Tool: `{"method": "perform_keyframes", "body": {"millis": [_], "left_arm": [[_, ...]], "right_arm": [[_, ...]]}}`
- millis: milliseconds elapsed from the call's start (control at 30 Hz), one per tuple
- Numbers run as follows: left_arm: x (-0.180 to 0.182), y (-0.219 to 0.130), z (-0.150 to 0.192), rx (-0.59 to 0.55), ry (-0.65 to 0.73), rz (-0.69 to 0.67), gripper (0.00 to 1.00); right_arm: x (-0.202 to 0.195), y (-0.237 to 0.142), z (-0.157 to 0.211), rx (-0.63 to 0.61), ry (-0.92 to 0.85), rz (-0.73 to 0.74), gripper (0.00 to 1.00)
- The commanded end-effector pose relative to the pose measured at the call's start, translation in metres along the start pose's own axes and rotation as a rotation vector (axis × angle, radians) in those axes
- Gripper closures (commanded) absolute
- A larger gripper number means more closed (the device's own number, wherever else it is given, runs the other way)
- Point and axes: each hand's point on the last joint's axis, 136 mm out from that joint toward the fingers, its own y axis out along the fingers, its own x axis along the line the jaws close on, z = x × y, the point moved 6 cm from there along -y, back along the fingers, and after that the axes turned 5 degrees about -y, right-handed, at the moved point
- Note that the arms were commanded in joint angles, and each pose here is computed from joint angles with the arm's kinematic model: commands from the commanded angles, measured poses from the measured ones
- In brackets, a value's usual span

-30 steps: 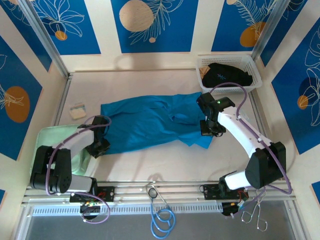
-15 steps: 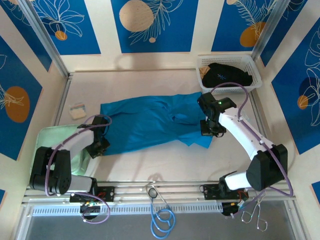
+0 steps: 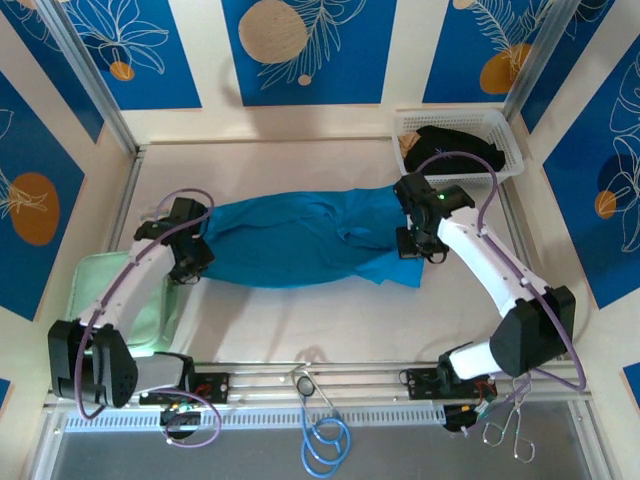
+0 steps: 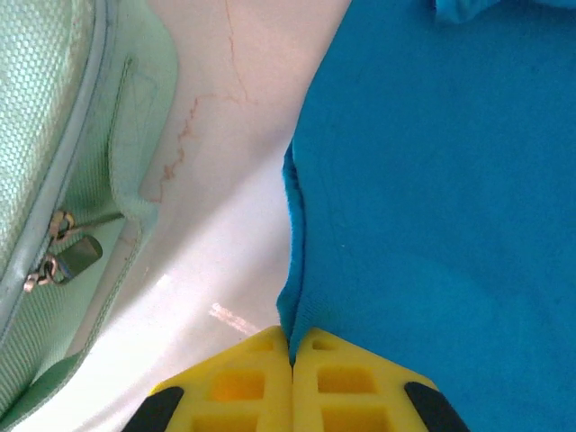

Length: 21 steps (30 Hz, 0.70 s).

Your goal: Fold and stack the t-shirts

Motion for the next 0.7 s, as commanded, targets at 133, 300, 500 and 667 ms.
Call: {"method": "perform_keyframes", "body": {"millis": [133, 300, 500, 667], "left_arm": [[-0.003, 0.001, -0.023, -0.012, 0.033, -0.085, 1.00], [-0.010, 0.006, -0.041, -0.023, 0.032, -0.108, 1.00], [-0.018, 0.021, -0.056, -0.021, 0.036, -0.144, 1.00], [-0.025, 0.038, -0.063, -0.007, 0.040, -0.165, 1.00]], "right_arm": [[0.009, 0.002, -0.040, -0.061, -0.107, -0.005, 1.00], [0.010, 0.009, -0.062, -0.065, -0.149, 0.031, 1.00], [0.011, 0.024, -0.085, -0.051, -0.174, 0.043, 1.00], [0.009, 0.037, -0.103, -0.039, -0.178, 0.045, 1.00]]}}
